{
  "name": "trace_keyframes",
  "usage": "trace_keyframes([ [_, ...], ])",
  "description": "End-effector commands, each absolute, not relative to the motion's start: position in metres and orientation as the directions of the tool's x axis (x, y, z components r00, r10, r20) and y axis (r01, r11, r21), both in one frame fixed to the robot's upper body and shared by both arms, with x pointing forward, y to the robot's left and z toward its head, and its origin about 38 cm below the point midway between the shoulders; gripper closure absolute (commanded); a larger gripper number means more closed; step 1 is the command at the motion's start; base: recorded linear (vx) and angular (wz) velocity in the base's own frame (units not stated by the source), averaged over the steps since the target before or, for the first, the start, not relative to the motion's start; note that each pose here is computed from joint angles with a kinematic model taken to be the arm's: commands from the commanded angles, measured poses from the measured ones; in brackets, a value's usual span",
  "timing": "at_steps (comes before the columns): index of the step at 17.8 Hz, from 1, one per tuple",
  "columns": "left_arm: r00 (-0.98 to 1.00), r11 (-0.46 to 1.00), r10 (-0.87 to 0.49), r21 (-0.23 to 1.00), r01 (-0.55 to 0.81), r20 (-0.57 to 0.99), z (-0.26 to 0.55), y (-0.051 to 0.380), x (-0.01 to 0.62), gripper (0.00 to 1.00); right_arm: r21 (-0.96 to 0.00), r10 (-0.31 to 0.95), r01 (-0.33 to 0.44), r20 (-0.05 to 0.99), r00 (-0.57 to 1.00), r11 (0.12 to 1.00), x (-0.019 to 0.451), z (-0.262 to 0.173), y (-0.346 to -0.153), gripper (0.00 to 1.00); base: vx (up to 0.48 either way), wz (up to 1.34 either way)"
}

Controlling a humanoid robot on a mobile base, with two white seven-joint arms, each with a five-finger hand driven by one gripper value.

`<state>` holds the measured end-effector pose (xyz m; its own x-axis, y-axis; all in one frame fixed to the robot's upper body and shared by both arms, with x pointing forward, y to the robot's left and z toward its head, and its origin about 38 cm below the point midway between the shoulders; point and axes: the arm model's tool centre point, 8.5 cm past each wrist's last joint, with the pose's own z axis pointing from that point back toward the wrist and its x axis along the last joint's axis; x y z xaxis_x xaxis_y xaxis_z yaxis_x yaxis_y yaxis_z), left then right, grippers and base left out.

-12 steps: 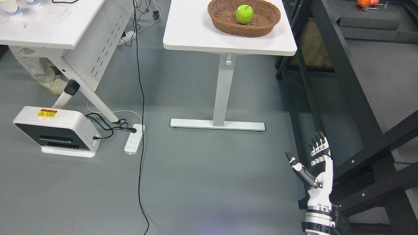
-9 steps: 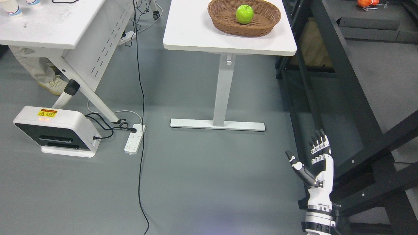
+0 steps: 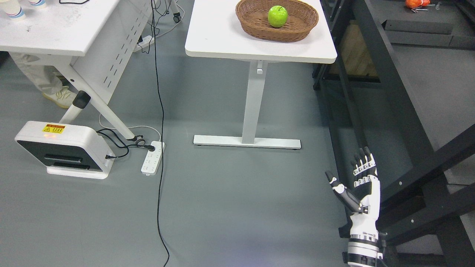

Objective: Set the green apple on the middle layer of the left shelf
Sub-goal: 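Drive toward the white table with the wicker basket, right hand raised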

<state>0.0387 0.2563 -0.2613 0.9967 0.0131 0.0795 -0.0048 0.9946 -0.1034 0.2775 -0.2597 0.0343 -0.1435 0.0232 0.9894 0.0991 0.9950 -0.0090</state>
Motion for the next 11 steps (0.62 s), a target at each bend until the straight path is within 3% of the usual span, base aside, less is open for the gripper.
trace_keyframes([
  [1, 0.997, 0.996, 0.012, -0.086, -0.005, 0.080, -0.260, 0.268, 0.039, 0.00, -0.399, 0.398, 0.123, 0.917, 0.031, 0.909, 0.287, 0.042, -0.304, 0.01, 0.000, 0.00],
  [4, 0.997, 0.996, 0.012, -0.086, -0.005, 0.080, -0.260, 0.268, 0.039, 0.00, -0.434, 0.435, 0.116, 0.900, 0.019, 0.893, 0.287, 0.049, -0.315, 0.01, 0.000, 0.00],
  [11, 0.997, 0.996, 0.012, -0.086, -0.006, 0.078, -0.260, 0.268, 0.038, 0.00, -0.341, 0.368, 0.165, 0.912, -0.181, 0.925, 0.281, 0.066, -0.297, 0.00, 0.009, 0.02],
])
